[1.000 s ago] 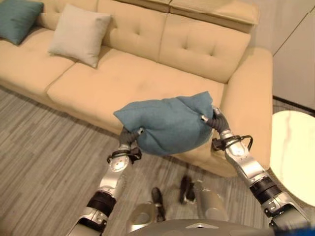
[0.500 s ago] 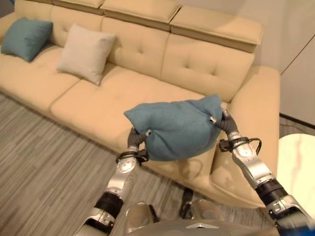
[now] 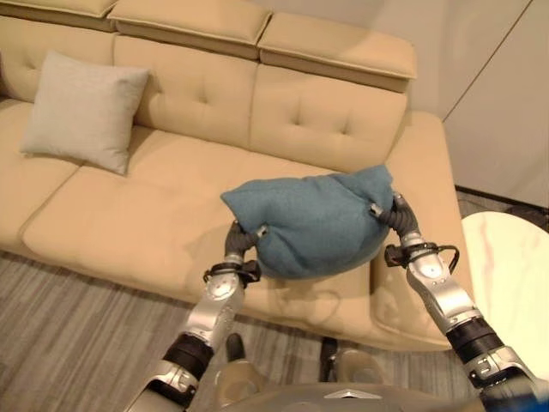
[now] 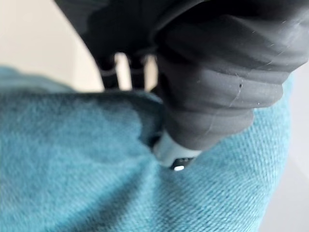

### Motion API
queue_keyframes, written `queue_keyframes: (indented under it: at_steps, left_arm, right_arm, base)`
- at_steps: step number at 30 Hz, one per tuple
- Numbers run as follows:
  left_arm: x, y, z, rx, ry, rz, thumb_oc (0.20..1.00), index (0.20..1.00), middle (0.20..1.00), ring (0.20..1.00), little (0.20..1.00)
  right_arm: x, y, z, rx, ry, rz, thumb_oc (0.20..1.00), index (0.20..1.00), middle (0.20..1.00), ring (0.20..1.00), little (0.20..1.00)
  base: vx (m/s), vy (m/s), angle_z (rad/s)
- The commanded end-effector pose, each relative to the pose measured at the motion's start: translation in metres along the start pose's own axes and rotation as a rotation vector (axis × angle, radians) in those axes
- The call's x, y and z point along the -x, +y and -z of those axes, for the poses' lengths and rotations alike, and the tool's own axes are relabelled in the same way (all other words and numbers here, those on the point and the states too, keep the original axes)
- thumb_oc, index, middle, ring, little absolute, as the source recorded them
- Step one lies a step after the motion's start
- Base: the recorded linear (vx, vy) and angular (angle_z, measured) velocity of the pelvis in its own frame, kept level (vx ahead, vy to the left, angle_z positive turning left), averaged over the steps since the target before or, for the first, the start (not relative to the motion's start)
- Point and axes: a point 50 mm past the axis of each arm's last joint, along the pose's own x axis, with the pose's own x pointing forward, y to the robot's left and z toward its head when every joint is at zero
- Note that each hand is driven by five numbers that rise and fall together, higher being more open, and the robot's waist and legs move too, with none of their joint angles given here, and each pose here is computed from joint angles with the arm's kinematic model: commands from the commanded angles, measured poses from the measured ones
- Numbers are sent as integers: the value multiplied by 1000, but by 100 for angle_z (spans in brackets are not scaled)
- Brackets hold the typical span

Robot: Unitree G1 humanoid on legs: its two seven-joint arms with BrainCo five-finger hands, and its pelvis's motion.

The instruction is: Pick up all the scattered cushions and arrange them neatly on the sofa.

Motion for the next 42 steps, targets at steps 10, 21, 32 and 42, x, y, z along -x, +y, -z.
queue_keyframes:
  at_steps: [10, 21, 32, 42]
  left_arm:
    - [-11, -8, -85, -27, -394, 82, 200, 200, 200, 200, 200]
    - [-27, -24, -118, -76, -496, 71, 200, 200, 200, 200, 200]
    - [-53, -59, -268, -197, -887, 24, 200, 200, 200, 200, 200]
    - [-46, -81, -346, -227, -1047, -25, 200, 200, 200, 200, 200]
  right_arm:
    - [-22, 35, -68, -4, -309, -163, 200, 200, 200, 200, 200]
    - [-37, 35, -106, 24, -424, -148, 200, 200, 200, 200, 200]
    - [-68, 38, -240, 144, -768, -71, 200, 200, 200, 200, 200]
    - [-73, 55, -304, 181, -903, -19, 200, 200, 200, 200, 200]
  base:
    - [87, 132, -31]
    - [60, -32, -10]
    - [-105, -20, 0]
    - [-9, 10, -6]
